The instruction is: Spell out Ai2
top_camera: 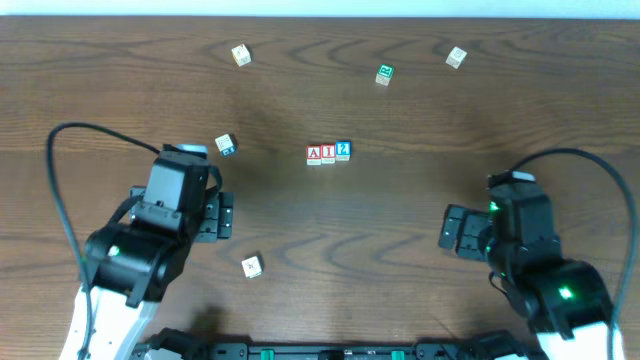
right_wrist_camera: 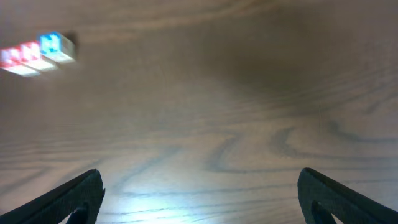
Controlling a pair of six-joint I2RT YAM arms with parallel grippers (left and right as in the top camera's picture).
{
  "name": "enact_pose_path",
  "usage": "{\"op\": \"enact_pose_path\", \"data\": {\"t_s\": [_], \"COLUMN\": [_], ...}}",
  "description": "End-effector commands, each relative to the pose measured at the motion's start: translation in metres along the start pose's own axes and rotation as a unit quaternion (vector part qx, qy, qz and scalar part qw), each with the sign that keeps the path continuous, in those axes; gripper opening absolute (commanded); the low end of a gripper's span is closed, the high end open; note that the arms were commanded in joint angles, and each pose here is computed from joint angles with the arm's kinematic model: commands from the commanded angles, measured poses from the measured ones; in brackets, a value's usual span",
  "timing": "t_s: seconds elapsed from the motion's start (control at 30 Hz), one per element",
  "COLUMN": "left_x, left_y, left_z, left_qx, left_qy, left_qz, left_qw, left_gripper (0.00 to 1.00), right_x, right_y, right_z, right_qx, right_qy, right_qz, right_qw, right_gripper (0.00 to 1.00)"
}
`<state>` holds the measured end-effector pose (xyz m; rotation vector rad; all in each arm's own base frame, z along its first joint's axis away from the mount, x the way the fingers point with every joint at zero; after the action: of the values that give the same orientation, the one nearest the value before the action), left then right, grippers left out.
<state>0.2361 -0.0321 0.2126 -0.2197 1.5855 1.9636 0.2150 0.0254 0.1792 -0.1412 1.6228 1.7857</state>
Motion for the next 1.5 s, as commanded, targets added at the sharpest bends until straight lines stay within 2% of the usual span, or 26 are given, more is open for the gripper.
{"op": "enact_pose_path", "data": {"t_s": [0.0, 0.47, 0.57, 0.8, 1.0, 1.23, 1.37, 1.47], "left_x": [-0.002, 0.000, 0.000, -0.001, 0.006, 0.017, 0.035, 0.068], "left_y": [-0.005, -0.014, -0.011, 0.022, 0.057, 0.084, 0.091, 0.074], "left_z": [0.005, 0.002, 0.002, 0.012, 0.027, 0.041, 0.042, 0.033], "left_qx": [-0.018, -0.014, -0.014, -0.020, -0.034, -0.052, -0.059, -0.060], "left_qy": [-0.004, -0.010, -0.009, 0.013, 0.045, 0.077, 0.090, 0.092], "left_qz": [0.006, 0.026, 0.022, -0.047, -0.118, -0.173, -0.201, -0.208], "left_qw": [1.000, 1.000, 1.000, 0.999, 0.991, 0.981, 0.974, 0.972], "left_gripper": [0.95, 0.95, 0.95, 0.96, 0.95, 0.95, 0.95, 0.95], "right_x": [-0.002, 0.006, 0.006, -0.008, -0.016, -0.017, -0.016, -0.013], "right_y": [-0.010, -0.038, -0.033, 0.008, 0.055, 0.077, 0.089, 0.102], "right_z": [-0.009, -0.013, -0.013, -0.011, -0.017, -0.028, -0.030, -0.035], "right_qx": [0.033, 0.081, 0.074, 0.013, -0.054, -0.075, -0.092, -0.112], "right_qy": [0.009, 0.024, 0.022, 0.000, -0.026, -0.048, -0.054, -0.061], "right_qz": [-0.003, 0.046, 0.038, -0.046, -0.138, -0.185, -0.207, -0.236], "right_qw": [0.999, 0.995, 0.996, 0.999, 0.989, 0.979, 0.972, 0.963], "right_gripper": [0.99, 0.99, 0.99, 0.99, 0.99, 0.99, 0.99, 0.99]}}
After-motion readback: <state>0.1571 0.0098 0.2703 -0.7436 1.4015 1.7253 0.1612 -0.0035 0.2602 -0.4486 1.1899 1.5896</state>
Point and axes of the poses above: each gripper's point midway between its finger pads, its own y axis back along the fingers, its own z axis along the line the jaws close on, x = y × z, the point moved 1 cm from there along y, back along the fingers, and after that the axes turned 14 degrees about -y, right-handed, at the moved point
